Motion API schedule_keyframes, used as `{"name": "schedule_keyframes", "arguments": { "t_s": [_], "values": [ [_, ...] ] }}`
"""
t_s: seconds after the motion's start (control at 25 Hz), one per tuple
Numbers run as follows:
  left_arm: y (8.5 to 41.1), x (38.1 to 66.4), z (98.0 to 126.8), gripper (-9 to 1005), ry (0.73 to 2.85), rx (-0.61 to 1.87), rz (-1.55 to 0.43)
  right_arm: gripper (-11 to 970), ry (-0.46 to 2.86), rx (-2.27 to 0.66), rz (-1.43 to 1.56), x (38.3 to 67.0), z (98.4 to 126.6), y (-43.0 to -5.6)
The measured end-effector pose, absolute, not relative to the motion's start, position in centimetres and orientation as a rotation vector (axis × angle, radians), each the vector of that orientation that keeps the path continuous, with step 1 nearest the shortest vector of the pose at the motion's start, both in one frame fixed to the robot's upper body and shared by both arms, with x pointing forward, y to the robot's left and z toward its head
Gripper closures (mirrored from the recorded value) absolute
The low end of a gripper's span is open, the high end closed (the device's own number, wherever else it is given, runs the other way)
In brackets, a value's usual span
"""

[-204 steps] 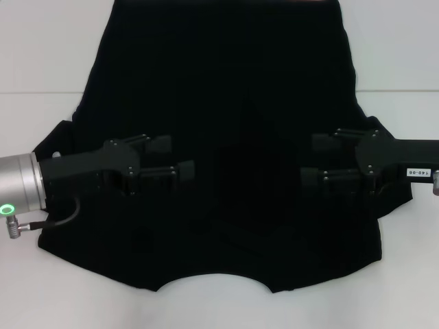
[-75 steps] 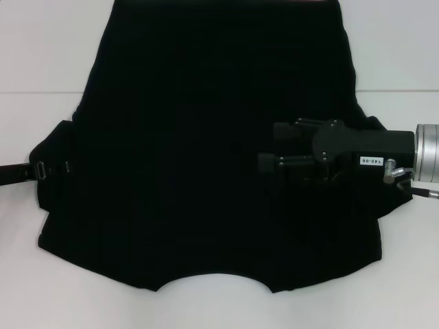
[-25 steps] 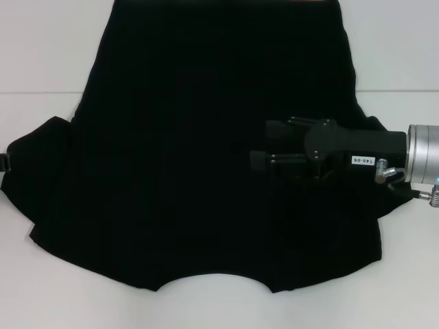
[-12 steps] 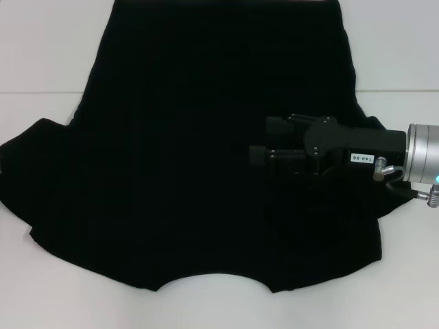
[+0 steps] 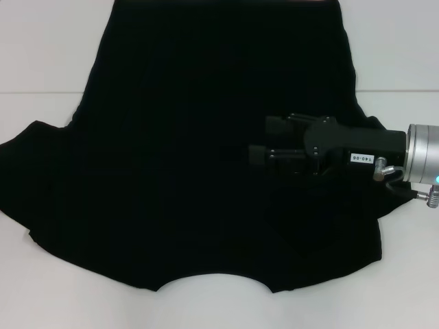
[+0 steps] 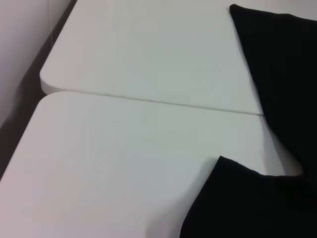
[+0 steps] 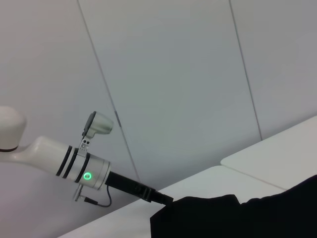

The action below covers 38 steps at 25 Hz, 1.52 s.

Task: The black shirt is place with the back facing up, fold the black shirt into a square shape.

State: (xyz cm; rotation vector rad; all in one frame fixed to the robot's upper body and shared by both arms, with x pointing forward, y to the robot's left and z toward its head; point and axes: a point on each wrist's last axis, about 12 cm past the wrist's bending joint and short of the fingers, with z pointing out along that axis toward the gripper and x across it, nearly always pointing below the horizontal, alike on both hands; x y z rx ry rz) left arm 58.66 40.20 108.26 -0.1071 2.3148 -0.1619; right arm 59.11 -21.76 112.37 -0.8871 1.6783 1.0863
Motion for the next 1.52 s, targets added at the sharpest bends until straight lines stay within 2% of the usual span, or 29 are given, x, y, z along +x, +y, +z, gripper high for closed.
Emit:
{"name": "schedule_keyframes", "arguments": {
  "t_s": [0.88, 1.52],
  "values": [
    [39.9, 58.4, 108.3, 994, 2.329, -0.100, -0.208, 49, 1.671, -0.887, 1.080, 59.2, 112.5, -21.8],
    [37.5, 60.7, 109.6, 996, 2.301, 0.009, -0.230, 49, 1.676, -0.877, 1.082, 59.0, 112.3, -22.0]
  ]
}}
